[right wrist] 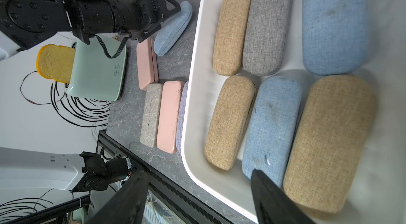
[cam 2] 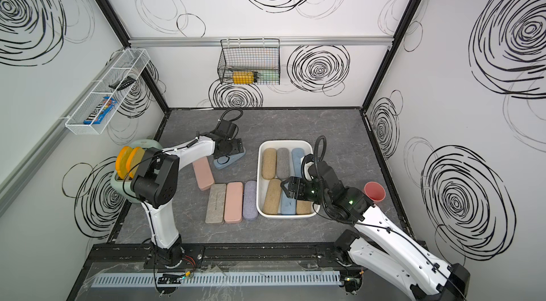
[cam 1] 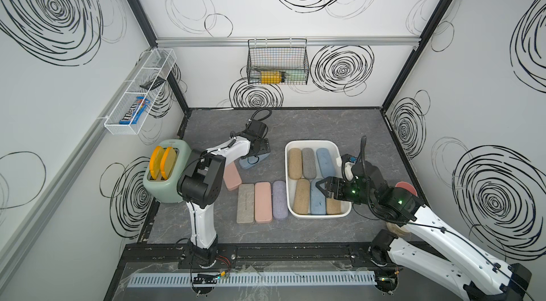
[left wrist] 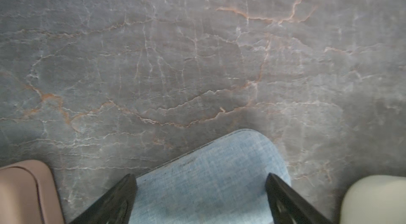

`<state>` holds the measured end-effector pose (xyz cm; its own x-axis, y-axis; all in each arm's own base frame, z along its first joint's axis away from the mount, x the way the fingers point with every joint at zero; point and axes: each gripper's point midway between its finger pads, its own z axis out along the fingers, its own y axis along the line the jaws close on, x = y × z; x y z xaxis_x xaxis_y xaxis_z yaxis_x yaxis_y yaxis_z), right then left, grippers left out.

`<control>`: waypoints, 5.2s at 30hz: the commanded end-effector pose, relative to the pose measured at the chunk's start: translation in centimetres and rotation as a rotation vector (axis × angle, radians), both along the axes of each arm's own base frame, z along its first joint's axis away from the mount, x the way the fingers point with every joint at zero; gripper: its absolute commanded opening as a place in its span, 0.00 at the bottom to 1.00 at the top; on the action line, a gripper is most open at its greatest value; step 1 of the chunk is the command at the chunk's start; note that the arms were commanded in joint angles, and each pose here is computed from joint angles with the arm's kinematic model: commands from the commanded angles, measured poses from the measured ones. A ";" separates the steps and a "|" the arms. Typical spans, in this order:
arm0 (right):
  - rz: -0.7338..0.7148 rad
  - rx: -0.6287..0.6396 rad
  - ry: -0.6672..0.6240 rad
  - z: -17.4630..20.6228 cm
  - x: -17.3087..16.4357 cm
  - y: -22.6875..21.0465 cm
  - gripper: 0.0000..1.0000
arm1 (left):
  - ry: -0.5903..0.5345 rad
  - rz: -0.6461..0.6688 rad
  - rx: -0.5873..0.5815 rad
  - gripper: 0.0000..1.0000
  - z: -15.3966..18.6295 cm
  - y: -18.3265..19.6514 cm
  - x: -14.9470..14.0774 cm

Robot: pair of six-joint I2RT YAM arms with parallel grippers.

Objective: Put the glasses cases into the storage boxes
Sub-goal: Adjust the glasses case at the center of the board, then pick up the glasses case at the center of the board, then place the glasses case in the storage box.

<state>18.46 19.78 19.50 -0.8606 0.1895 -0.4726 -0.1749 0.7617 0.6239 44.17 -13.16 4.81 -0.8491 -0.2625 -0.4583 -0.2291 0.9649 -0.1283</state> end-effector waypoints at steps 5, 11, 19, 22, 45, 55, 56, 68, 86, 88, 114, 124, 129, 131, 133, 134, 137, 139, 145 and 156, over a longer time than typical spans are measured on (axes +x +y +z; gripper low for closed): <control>-0.001 0.017 -0.035 1.4 0.4 0.2 0.82 | 0.027 -0.031 0.049 0.96 0.5 0.9 -0.9; -0.001 0.031 -0.043 1.8 0.4 0.2 0.87 | 0.012 -0.092 0.040 0.96 2.0 0.1 -2.3; -0.008 0.038 -0.054 2.6 0.5 0.1 0.92 | 0.092 -0.164 0.057 0.96 -0.1 -0.2 -4.5; -0.012 0.037 -0.061 2.8 0.4 0.0 0.94 | 0.077 -0.177 0.061 0.96 0.4 -0.7 -4.6; -0.027 0.039 -0.055 2.5 0.1 -0.5 0.92 | 0.162 -0.146 -0.012 0.99 -2.9 0.9 -3.2; -0.032 0.035 -0.037 1.4 0.0 -0.6 0.83 | 0.158 -0.143 0.020 0.81 -2.8 1.0 -3.2; -0.032 0.036 -0.037 1.3 0.0 -0.6 0.82 | 0.150 -0.122 0.023 0.80 -2.4 1.1 -3.2; -0.061 0.009 -0.040 1.2 0.3 -1.2 0.80 | 0.062 -0.097 0.023 0.64 1.0 0.9 -2.2; -0.107 0.006 -0.097 3.3 0.9 -2.7 0.80 | -0.157 -0.409 -0.250 0.69 13.2 -18.1 -13.1; -0.110 0.014 -0.101 3.7 0.7 -2.9 0.80 | -0.127 -0.420 -0.243 0.70 11.9 -19.5 -13.6; -0.169 0.030 -0.134 5.2 -1.7 -6.0 0.81 | -0.027 -0.189 -0.085 0.71 3.8 -20.3 -7.3; -0.181 0.022 -0.143 5.2 -2.2 -6.8 0.81 | -0.025 -0.145 -0.073 0.77 3.0 -20.2 -7.0; -0.179 0.020 -0.143 5.5 -2.3 -6.9 0.81 | -0.059 -0.170 -0.051 0.93 4.3 -20.4 -7.1; -0.181 0.016 -0.148 5.6 -2.3 -7.0 0.81 | -0.073 -0.178 -0.062 0.96 5.2 -20.6 -7.2; -0.187 0.013 -0.149 5.8 -2.2 -7.1 0.81 | -0.090 -0.193 -0.071 1.00 6.4 -20.7 -7.4; -0.187 0.010 -0.147 5.9 -2.1 -7.0 0.81 | -0.108 -0.205 -0.076 0.98 7.4 -20.8 -7.5; -0.171 -0.005 -0.137 6.0 -1.9 -6.6 0.81 | -0.182 -0.235 -0.086 0.96 11.3 -20.3 -8.2; -0.145 0.000 -0.124 5.9 -1.7 -5.8 0.81 | -0.252 -0.245 -0.088 0.96 14.3 -19.0 -8.8; -0.091 0.015 -0.043 4.3 -0.6 -2.5 0.78 | -0.397 -0.264 -0.120 0.96 20.4 -11.8 -11.1; 0.112 -0.107 -0.099 3.1 -2.4 11.0 0.78 | -0.394 -0.116 -0.210 0.98 17.1 3.7 -14.1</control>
